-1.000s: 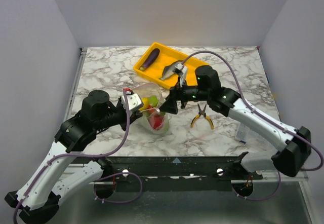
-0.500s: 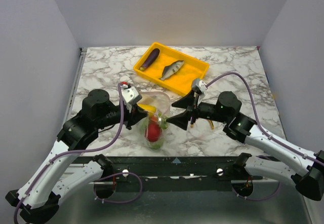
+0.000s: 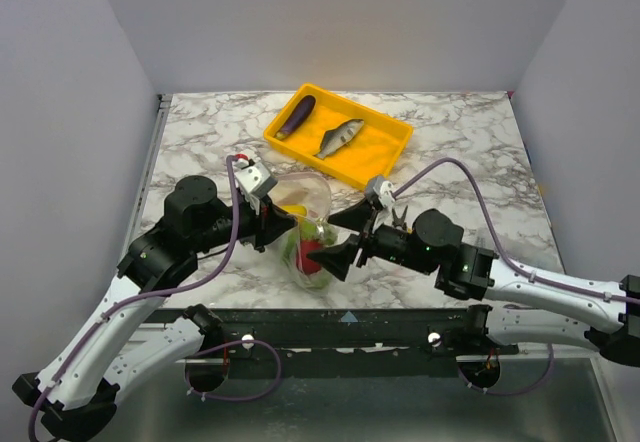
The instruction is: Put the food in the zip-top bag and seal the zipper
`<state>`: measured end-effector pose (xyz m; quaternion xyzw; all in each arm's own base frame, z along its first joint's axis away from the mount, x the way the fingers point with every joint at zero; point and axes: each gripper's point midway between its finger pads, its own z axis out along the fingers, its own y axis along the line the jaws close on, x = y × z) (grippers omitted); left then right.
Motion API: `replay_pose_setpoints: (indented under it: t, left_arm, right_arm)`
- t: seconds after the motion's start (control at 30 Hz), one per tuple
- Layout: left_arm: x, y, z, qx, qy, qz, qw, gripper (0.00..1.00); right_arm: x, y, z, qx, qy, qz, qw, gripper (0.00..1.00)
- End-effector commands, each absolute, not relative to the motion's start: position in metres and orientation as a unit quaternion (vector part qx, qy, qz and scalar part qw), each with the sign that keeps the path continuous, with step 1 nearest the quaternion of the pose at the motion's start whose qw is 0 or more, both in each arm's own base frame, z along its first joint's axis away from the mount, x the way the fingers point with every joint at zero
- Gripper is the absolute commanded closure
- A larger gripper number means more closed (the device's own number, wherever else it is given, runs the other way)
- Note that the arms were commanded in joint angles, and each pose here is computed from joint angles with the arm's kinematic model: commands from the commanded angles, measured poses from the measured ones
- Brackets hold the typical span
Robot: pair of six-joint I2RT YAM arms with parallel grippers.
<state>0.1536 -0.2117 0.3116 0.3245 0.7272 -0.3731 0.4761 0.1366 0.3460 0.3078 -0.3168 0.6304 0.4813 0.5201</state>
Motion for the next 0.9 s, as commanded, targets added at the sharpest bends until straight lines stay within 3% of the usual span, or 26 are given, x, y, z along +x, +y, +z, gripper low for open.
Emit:
replay_pose_setpoints:
  t: [0.0,0.1,0.27,0.37,0.53,0.77,0.87]
  left_arm:
    - [0.156,-0.222,0.333,0.306,0.702,-0.407,0.498,1.00]
    - [0.155,-0.222,0.335,0.299,0.701,-0.413,0.498,1.00]
    - [0.152,-0.217,0.341,0.297,0.702,-0.407,0.503,1.00]
    - [0.147,-0.210,0.341,0.305,0.702,-0.396,0.507,1.00]
    - [0.138,-0.197,0.345,0.350,0.686,-0.363,0.525,0.72]
    - [0.122,-0.203,0.395,0.453,0.569,-0.354,0.587,0.34]
    - [0.129,-0.217,0.404,0.479,0.545,-0.357,0.588,0.25]
  right_arm:
    - [0.170,0.339,0.311,-0.229,0.638,0.397,0.619,0.01]
    - [0.182,0.347,0.310,-0.235,0.618,0.372,0.651,0.10]
    - [0.192,0.346,0.308,-0.231,0.600,0.348,0.682,0.36]
    - [0.192,0.353,0.308,-0.285,0.587,0.336,0.679,0.65]
    - [0.190,0.364,0.314,-0.390,0.552,0.412,0.610,0.99]
    - [0.173,0.378,0.300,-0.492,0.546,0.490,0.469,1.00]
    - [0.167,0.377,0.299,-0.515,0.535,0.491,0.456,1.00]
